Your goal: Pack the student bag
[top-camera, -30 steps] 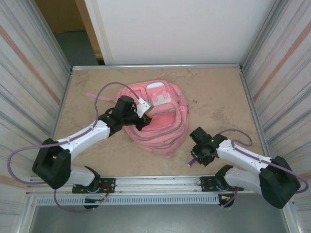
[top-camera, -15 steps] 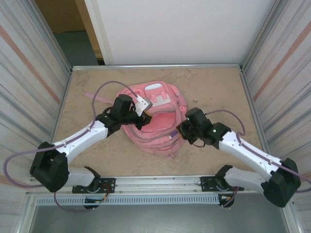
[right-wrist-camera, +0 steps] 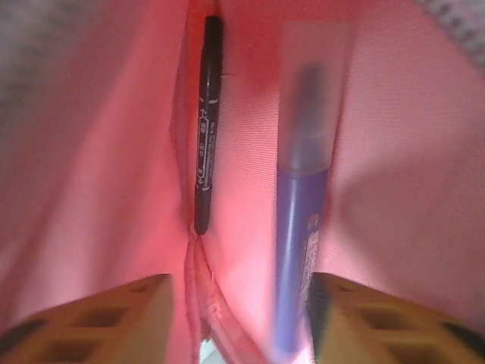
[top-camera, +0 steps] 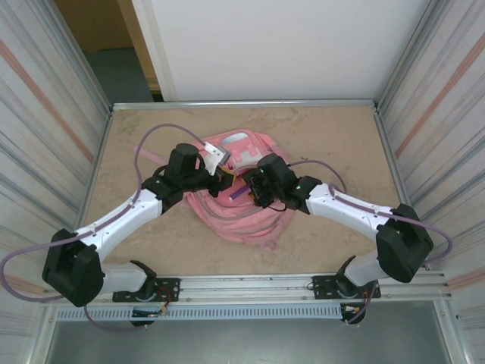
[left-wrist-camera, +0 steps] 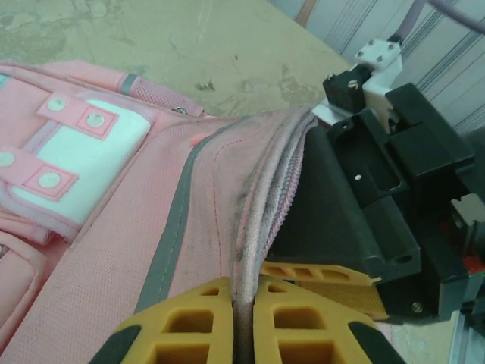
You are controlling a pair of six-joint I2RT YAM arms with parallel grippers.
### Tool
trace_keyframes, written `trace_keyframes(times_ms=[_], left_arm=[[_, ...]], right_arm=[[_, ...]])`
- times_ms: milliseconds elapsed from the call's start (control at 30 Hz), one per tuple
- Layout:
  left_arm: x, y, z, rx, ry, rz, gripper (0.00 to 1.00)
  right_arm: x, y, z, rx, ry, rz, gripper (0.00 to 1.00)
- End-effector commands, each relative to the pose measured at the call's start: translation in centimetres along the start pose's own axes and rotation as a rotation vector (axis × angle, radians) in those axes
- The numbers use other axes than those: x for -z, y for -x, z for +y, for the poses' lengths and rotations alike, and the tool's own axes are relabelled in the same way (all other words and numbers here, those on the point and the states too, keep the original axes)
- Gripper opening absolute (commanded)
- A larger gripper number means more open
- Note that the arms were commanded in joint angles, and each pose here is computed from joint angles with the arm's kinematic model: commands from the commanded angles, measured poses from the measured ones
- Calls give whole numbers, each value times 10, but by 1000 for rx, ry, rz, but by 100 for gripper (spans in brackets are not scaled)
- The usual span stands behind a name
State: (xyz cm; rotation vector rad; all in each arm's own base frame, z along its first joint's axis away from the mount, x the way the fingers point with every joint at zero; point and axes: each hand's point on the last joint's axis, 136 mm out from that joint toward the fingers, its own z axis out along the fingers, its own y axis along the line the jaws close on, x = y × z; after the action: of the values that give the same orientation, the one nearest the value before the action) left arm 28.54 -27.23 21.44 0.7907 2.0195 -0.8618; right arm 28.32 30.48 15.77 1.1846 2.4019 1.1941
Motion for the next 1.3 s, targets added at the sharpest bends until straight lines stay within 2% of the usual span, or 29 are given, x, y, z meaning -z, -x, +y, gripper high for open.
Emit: trace_keyframes(times_ms=[0,133,267,467,600,667,700,767,833,933,1000,1067,1267], left_arm=[[17,37,-22,-48,-82,-134,0],[13,25,-16,-19,-73,-112,2],[9,14,-13,3,-81,-89,10],[14,0,-17,10,-99,-62,35],[30,-3,-25,-35,-101,-112,44],[38,-9,-10,-31,9,-122,51],[42,-15,7,-3,115,-117,56],[54,-30,44,106,331,-109,67],[58,-52,65,268,413,-58,81],[49,-80,77,497,383,51,80],[41,-89,82,599,339,113,71],[35,-98,90,680,338,156,67],[21,-101,97,709,311,202,69]], right_arm=[[11,7,23,-25,111,-51,55],[37,24,3,47,54,-151,59],[66,41,-26,155,-21,-255,62],[102,63,-49,331,-80,-369,66],[124,82,-60,405,-136,-430,69],[129,86,-60,448,-145,-431,71],[129,86,-59,477,-147,-426,71],[127,84,-55,523,-149,-405,71],[123,81,-51,603,-168,-379,73],[115,84,-56,632,-219,-383,74],[107,80,-53,644,-200,-359,72],[95,71,-48,675,-159,-309,70],[62,62,-55,590,-134,-150,68]])
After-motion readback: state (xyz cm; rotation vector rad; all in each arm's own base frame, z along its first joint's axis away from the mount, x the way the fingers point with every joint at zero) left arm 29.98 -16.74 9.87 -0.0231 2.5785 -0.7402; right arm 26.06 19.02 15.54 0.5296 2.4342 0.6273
